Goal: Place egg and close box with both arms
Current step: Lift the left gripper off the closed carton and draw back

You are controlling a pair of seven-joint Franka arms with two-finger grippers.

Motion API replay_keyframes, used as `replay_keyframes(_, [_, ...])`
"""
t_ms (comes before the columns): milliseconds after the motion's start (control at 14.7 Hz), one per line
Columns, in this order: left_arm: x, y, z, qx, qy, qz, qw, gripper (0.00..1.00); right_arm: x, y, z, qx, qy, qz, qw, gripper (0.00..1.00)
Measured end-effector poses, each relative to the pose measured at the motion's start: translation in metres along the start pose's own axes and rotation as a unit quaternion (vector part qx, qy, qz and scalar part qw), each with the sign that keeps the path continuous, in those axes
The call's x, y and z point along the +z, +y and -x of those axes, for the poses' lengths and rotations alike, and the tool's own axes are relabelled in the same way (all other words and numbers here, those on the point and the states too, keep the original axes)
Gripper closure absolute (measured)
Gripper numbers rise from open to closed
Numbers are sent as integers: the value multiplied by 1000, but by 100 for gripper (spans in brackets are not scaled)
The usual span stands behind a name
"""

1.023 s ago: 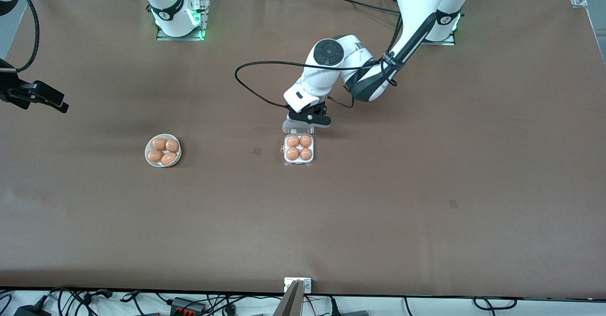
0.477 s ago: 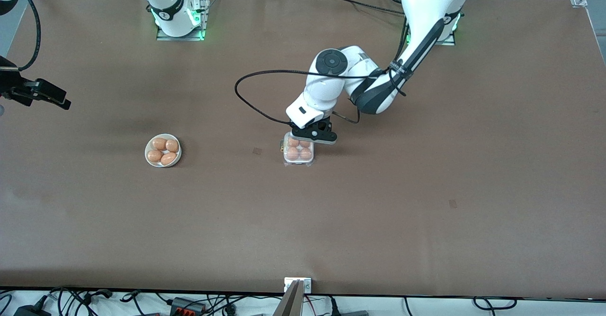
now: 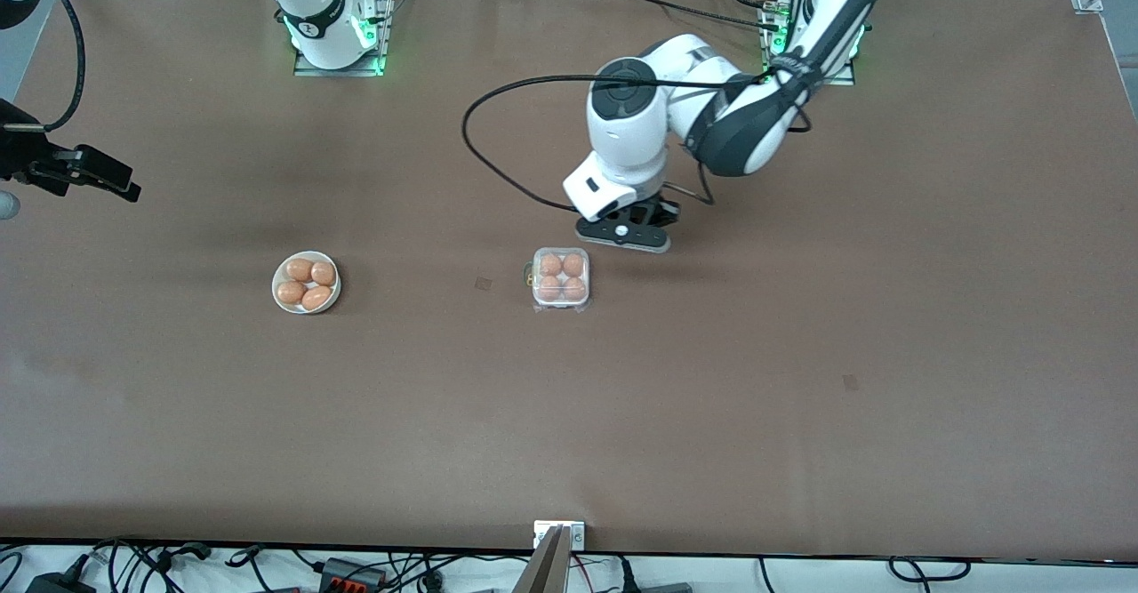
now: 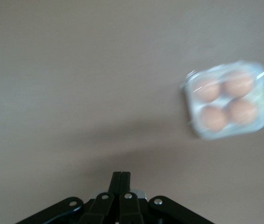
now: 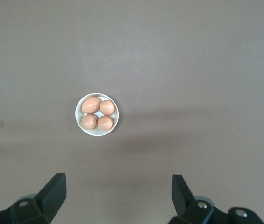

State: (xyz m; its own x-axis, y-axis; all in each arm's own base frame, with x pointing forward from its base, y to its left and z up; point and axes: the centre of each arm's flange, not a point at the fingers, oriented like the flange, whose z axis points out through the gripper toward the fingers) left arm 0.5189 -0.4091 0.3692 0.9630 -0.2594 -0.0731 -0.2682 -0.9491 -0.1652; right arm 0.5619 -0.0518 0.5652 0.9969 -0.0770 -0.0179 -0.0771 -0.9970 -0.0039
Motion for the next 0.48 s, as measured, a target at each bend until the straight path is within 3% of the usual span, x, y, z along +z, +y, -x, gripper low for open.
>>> replay_keyframes(341, [-20, -68, -5, 135, -91, -40, 986, 97, -1, -3, 0, -3, 1, 0, 1000, 0])
replay_keyframes(477, [-33, -97, -7, 155, -115, -40, 980, 85, -2, -3, 0, -3, 2, 0, 1000, 0])
